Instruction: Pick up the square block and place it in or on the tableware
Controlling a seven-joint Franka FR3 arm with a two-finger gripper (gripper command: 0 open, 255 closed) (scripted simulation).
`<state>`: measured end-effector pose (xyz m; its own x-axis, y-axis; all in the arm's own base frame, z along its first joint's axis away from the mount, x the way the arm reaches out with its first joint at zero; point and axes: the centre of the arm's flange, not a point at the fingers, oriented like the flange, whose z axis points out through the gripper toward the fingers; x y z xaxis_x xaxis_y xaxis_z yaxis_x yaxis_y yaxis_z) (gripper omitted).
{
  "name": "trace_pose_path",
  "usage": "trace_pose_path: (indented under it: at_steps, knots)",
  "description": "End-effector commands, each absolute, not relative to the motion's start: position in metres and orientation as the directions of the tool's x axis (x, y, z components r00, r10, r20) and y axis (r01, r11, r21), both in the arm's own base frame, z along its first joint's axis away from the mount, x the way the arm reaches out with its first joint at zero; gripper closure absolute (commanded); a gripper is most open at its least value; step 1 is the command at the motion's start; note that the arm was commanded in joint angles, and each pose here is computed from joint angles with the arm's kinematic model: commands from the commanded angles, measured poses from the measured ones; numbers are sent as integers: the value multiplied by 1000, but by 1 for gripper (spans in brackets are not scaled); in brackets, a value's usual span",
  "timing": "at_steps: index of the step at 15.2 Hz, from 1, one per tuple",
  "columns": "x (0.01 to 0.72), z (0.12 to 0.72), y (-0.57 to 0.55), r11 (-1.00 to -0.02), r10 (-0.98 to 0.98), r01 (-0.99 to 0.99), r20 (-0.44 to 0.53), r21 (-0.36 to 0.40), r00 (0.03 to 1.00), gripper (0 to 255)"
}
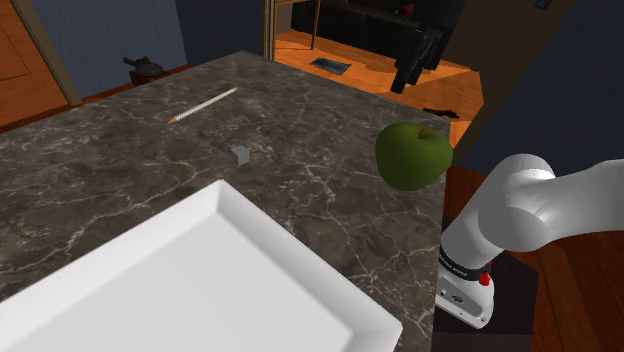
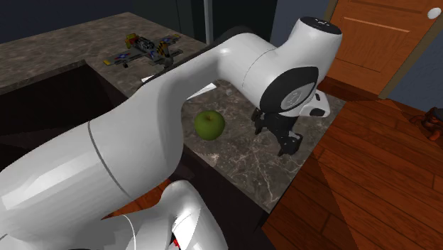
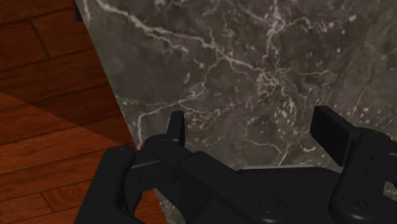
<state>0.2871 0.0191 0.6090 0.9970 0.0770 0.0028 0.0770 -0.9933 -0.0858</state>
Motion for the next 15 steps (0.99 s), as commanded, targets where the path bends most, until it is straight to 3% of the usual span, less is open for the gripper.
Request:
trace_pose_path:
  at_steps: [1,15]
  knots:
    - [287,609,19,-993,77,77,3,-86,997,0]
    - [358,603,198,-926,376,376,13,-17,927,0]
